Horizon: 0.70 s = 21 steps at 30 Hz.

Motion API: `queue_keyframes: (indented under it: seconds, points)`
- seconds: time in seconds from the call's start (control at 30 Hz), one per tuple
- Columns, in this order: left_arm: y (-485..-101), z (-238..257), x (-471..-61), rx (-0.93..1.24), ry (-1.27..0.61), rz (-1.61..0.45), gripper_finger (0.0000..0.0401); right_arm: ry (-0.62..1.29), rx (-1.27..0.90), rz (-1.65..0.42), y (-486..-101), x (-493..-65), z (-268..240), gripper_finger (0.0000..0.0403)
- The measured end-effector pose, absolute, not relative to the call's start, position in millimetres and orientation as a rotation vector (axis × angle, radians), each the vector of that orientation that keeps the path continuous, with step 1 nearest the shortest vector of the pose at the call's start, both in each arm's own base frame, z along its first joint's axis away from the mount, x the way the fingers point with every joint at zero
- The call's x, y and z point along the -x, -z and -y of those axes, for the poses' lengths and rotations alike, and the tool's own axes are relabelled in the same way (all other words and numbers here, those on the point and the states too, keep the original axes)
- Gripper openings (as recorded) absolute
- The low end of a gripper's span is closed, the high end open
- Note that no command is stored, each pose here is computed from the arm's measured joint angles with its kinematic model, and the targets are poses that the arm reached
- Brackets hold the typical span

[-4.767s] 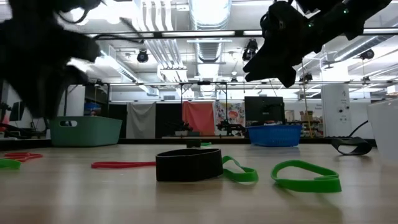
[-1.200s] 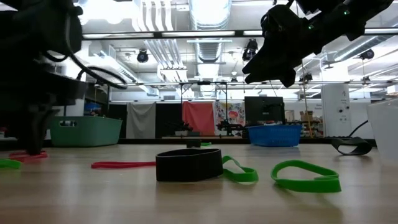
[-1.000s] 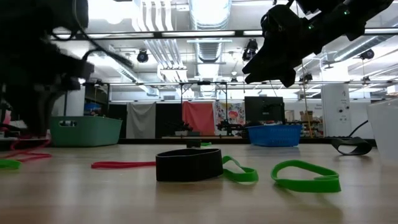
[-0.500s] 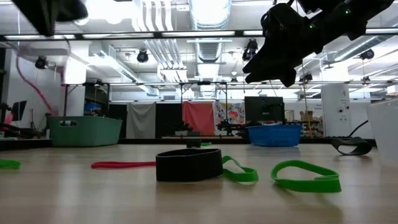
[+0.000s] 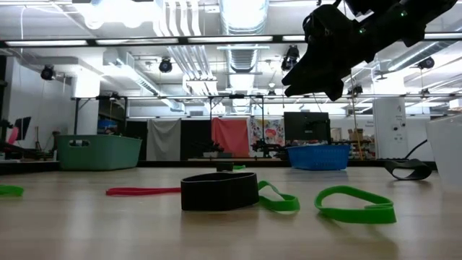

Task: Sort rubber bands into baskets
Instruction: Put the red rubber band into the yellow basket

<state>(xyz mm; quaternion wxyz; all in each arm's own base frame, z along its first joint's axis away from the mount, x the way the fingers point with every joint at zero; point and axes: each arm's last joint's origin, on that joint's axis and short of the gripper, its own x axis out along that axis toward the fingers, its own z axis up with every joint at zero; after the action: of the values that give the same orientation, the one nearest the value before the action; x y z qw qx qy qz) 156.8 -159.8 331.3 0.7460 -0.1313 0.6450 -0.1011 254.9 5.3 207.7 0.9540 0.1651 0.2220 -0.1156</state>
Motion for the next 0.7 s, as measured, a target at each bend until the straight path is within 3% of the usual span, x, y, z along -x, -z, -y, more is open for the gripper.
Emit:
queue_keyframes:
  seconds: [0.37,0.7]
  points:
    - [-260.1,187.3,-149.4,0.509,0.235,-1.49,0.0,0.233,-0.336,-0.449,-207.9,-255.0,-5.8,0.015]
    - [-240.1,185.0,-148.6,0.626,0.108,-1.513,0.0,0.233,-0.337,-0.449,-207.9,-255.0,-5.9,0.0149]
